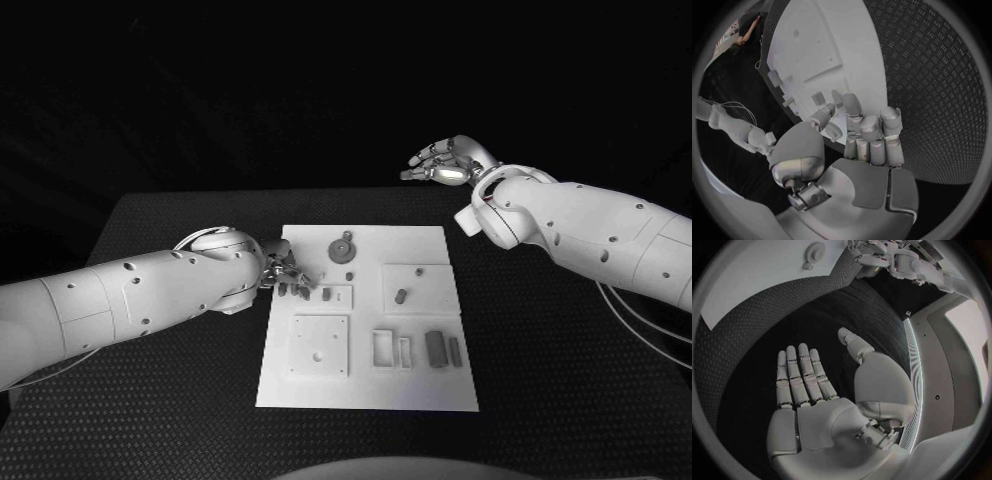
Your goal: Assemble the parts on the task board
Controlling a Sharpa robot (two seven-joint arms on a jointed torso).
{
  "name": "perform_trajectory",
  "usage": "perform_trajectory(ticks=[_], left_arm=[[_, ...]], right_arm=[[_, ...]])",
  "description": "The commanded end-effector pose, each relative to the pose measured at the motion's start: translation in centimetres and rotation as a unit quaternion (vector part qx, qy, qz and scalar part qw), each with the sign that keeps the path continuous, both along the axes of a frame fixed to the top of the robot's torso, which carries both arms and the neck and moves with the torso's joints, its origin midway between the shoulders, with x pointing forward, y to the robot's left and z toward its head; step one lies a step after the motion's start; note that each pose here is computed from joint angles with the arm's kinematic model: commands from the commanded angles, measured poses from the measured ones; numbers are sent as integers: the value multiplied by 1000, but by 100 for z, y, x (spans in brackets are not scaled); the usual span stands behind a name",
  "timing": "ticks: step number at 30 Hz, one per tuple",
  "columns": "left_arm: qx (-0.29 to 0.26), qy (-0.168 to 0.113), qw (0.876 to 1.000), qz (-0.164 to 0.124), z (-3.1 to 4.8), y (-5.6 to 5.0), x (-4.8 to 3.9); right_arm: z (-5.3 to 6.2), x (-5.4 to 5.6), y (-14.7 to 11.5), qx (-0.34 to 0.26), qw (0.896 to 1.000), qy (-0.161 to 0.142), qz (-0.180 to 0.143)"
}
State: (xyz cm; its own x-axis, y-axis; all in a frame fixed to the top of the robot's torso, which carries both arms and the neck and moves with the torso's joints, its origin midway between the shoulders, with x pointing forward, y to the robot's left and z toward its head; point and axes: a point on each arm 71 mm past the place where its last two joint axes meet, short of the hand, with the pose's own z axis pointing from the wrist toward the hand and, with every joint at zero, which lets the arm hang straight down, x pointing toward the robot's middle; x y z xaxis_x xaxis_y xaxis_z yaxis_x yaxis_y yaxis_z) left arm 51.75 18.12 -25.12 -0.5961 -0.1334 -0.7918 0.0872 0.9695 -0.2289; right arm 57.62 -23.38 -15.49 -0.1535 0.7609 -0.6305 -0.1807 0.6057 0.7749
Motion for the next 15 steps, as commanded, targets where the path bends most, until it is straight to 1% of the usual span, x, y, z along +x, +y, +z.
perform_trajectory(ticks=[1,7,15], left_arm=[[-13,-1,1000,-6,7,-39,-4],[-19,8,1000,-10,1,-66,-24],[-21,12,1000,-12,-1,-82,-33]], right_arm=[[-2,-3,11,-1,1000,-1,6],[-2,-4,10,-1,1000,-1,7],[-2,-3,10,-2,1000,-1,6]])
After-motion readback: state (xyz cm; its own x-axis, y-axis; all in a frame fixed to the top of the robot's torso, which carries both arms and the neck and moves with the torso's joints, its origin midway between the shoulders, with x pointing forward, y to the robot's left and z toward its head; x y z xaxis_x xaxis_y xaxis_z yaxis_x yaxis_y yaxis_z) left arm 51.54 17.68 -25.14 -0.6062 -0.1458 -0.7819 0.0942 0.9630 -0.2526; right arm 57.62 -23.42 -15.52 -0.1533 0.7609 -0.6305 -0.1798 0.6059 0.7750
